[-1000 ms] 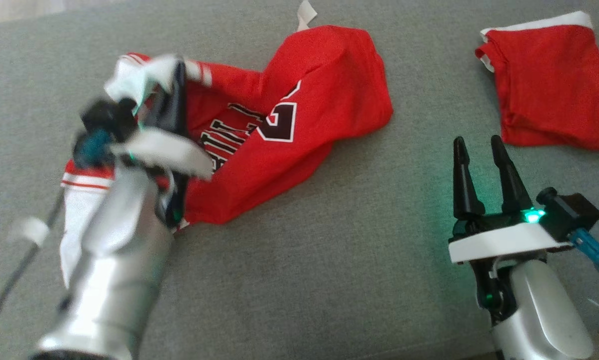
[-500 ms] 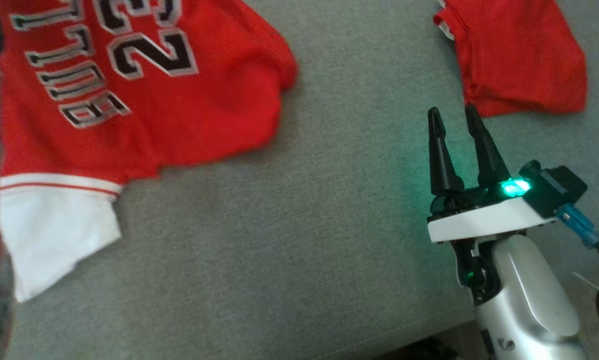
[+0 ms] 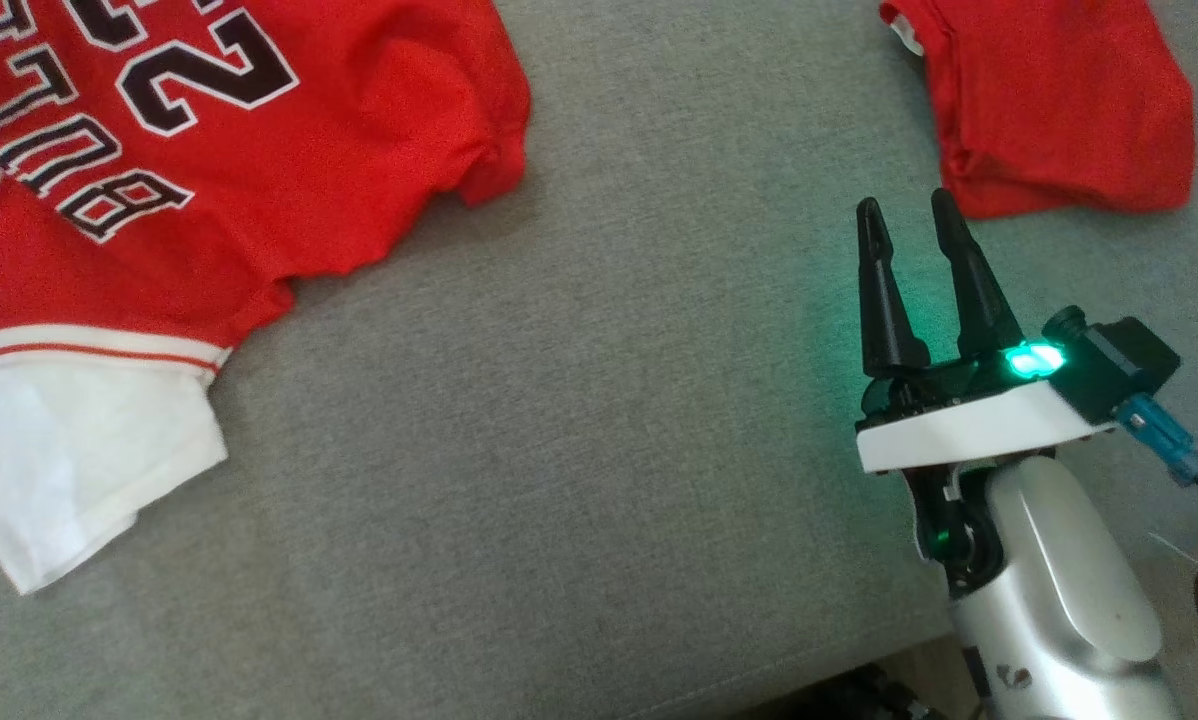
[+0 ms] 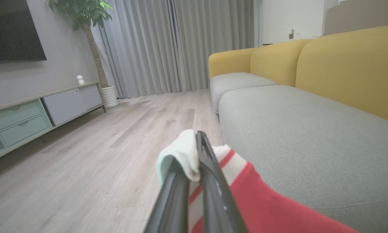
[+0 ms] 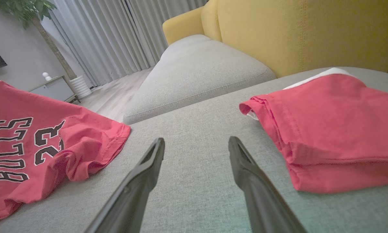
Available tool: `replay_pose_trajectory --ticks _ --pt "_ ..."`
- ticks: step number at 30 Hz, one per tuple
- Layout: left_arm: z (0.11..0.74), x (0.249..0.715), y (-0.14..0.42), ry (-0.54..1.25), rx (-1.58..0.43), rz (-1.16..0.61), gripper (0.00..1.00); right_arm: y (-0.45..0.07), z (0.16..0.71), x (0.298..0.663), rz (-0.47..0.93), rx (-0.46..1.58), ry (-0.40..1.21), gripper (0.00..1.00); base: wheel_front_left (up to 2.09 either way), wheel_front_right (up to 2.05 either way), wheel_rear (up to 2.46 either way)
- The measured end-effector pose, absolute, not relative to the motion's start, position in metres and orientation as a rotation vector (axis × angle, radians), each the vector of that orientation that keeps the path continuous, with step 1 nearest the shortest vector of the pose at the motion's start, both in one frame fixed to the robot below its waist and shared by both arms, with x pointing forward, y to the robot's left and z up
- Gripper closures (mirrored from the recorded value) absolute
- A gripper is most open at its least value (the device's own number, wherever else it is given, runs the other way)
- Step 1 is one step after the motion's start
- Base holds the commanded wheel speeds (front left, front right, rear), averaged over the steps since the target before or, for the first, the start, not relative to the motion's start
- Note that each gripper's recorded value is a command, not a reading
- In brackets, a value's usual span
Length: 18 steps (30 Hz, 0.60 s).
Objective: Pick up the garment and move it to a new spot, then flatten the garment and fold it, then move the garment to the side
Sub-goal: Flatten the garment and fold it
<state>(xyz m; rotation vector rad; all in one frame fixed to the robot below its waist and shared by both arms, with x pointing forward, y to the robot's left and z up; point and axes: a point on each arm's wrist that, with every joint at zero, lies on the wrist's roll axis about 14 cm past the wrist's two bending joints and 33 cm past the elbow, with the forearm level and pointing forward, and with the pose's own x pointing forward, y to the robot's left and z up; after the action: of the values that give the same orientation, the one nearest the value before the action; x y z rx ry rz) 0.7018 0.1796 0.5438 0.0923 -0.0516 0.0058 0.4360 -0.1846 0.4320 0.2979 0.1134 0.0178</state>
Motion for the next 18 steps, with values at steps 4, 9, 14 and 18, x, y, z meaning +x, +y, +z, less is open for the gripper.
replay_pose_trajectory --ticks 4,9,14,18 --pt "0.542 0.692 0.187 -0.029 0.107 0.002 0.00 -0.177 0.435 0.439 0.042 0.295 0.107 0.00 0.00 0.00 0.00" --pt "0.544 0.674 0.172 -0.020 0.081 -0.056 0.00 -0.172 0.442 0.443 0.057 0.288 0.085 0.00 0.00 0.00 0.00" --pt "0.544 0.643 0.161 -0.024 0.026 -0.113 0.00 -0.168 0.455 0.445 0.072 0.278 0.053 0.00 0.00 0.00 0.00" --pt "0.555 0.613 0.156 -0.070 -0.013 -0.145 0.00 -0.162 0.467 0.445 0.091 0.270 0.022 0.00 0.00 0.00 0.00"
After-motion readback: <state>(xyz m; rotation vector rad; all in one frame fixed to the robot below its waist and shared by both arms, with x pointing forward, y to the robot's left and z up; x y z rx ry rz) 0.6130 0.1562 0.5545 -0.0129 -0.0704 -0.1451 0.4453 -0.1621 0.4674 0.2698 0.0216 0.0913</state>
